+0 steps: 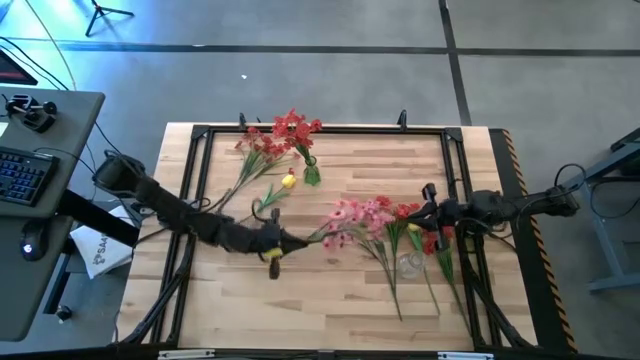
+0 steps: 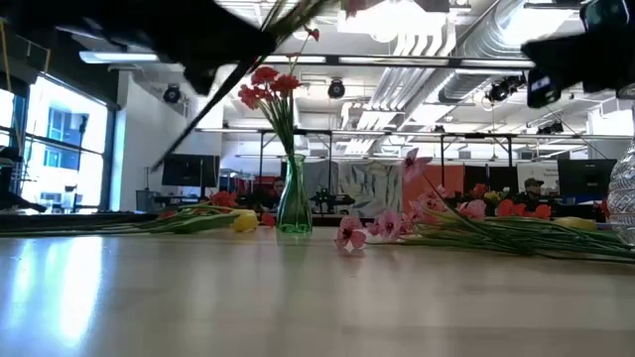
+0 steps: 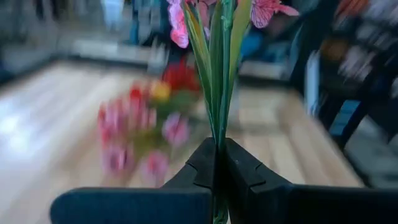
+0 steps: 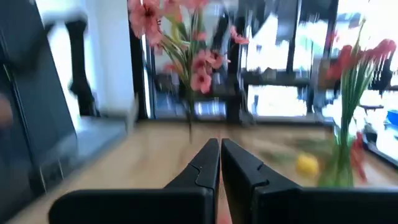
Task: Sort flowers into vase by color
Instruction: Put the left pink flower into the transparent vase
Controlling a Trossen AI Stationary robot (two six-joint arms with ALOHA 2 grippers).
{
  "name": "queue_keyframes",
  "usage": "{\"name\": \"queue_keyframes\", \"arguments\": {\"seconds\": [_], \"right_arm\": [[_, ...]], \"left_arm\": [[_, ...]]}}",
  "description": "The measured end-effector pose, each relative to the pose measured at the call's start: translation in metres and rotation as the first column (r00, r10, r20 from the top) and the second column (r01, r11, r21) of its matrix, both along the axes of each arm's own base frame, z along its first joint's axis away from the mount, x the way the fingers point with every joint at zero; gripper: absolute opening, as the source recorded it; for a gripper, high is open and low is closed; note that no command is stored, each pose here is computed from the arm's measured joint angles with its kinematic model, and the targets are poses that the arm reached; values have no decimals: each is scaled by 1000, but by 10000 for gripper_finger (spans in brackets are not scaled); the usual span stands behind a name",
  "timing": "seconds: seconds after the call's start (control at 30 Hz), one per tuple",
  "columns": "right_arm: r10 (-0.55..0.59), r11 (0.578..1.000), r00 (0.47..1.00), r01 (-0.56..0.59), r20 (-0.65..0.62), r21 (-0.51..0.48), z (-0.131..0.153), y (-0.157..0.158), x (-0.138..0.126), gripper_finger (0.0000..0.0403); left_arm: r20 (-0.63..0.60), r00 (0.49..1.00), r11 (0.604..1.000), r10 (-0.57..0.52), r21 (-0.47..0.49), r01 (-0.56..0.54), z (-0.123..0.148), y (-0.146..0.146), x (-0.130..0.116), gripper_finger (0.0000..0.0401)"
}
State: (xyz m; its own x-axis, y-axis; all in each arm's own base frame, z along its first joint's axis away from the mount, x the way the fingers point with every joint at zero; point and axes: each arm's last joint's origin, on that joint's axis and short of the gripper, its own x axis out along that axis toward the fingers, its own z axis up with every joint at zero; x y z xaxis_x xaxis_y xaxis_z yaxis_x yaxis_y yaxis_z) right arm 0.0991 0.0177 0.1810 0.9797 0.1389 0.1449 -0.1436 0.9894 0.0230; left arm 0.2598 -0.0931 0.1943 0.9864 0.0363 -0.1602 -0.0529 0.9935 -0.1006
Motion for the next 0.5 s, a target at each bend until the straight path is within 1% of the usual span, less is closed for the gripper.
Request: {"name": "queue_keyframes", "arguments": {"seconds": [0.07,0.13,0.2,0.27,0.33,0.4,0.5], "right_arm": [[5,997,996,-13,95,76,10,0,-2,14],[5,996,985,-20,171,89,17,-1,-3,14],[15,996,981,-31,195,79,20,0,-2,15],[11,996,983,-26,181,81,19,0,1,20],[0,995,989,-14,146,97,16,1,5,34],[-14,993,997,4,80,120,12,1,11,59],[-56,988,998,54,9,144,10,1,18,110]], "left_arm": [[55,998,1000,-6,23,5,1,12,7,1],[73,997,999,20,38,-23,1,24,15,1],[99,994,998,40,39,-44,6,35,26,1],[114,992,997,48,49,-53,10,42,39,0],[126,991,996,35,71,-44,14,48,55,0],[139,990,993,10,119,-26,19,51,70,0],[159,987,979,4,200,-37,26,54,91,0]]}}
